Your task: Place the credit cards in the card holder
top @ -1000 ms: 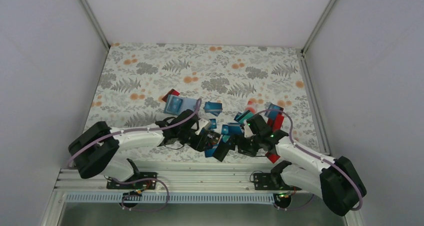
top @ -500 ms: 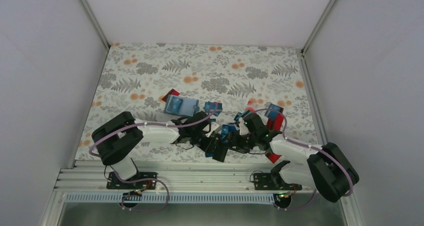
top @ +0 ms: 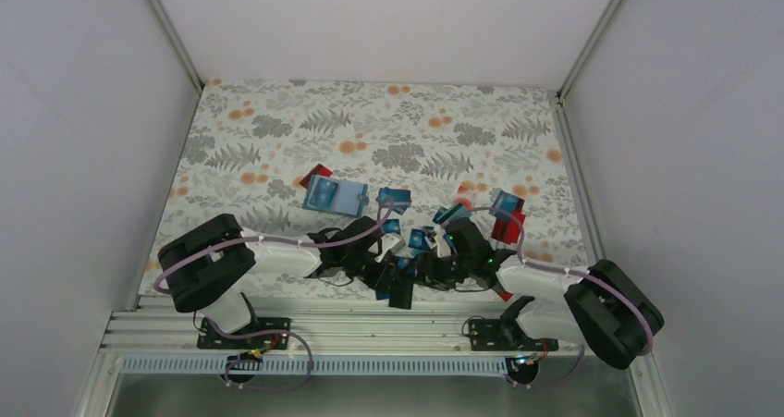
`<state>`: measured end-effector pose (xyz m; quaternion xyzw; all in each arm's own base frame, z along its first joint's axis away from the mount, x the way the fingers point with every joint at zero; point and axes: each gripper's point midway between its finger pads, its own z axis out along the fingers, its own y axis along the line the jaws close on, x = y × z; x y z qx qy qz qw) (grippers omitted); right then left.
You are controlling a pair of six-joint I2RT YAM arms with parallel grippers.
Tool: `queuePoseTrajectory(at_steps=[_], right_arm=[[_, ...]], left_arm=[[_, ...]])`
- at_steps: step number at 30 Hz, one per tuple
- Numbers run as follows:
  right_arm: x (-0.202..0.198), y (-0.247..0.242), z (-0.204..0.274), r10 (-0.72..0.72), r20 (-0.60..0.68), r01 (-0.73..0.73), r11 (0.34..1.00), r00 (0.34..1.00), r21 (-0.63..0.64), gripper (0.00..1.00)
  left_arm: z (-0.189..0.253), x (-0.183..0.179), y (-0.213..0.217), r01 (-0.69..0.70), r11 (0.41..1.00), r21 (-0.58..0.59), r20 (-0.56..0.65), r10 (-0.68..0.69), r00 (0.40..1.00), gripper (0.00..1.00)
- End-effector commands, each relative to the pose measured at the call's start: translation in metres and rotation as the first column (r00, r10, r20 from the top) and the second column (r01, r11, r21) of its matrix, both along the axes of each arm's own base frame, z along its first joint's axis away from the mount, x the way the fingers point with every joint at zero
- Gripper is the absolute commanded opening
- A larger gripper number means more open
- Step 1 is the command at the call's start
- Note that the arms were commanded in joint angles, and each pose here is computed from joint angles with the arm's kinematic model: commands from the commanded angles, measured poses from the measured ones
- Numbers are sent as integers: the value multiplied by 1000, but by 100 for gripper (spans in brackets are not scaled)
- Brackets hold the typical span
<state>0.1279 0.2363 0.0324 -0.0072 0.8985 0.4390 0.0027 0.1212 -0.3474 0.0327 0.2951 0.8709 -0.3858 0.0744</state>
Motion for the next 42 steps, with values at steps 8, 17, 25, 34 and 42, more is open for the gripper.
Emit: queuePoseTrajectory(at_steps=[8,17,25,34,42], right_arm=[[-44,-16,-20,71,-121,-88,986,990,-143,66],[-62,-27,-1,103,-136,-119,985,985,-121,76],[-80,-21,-2,109,-195,-113,993,975,-14,73],[-77,-20,-21,39,-208,-36,999,977,19,66],[-74,-20,-33,2,-208,6,999,978,36,61]], left_arm=[[-12,-14,17,-61,997,49,-36,63,997,52],[-25,-9,21,-98,990,103,-35,102,994,49],[-29,-8,22,-114,987,113,-36,118,992,49],[-30,-9,24,-120,986,115,-42,126,991,48],[-31,-10,25,-125,986,114,-51,131,990,48]])
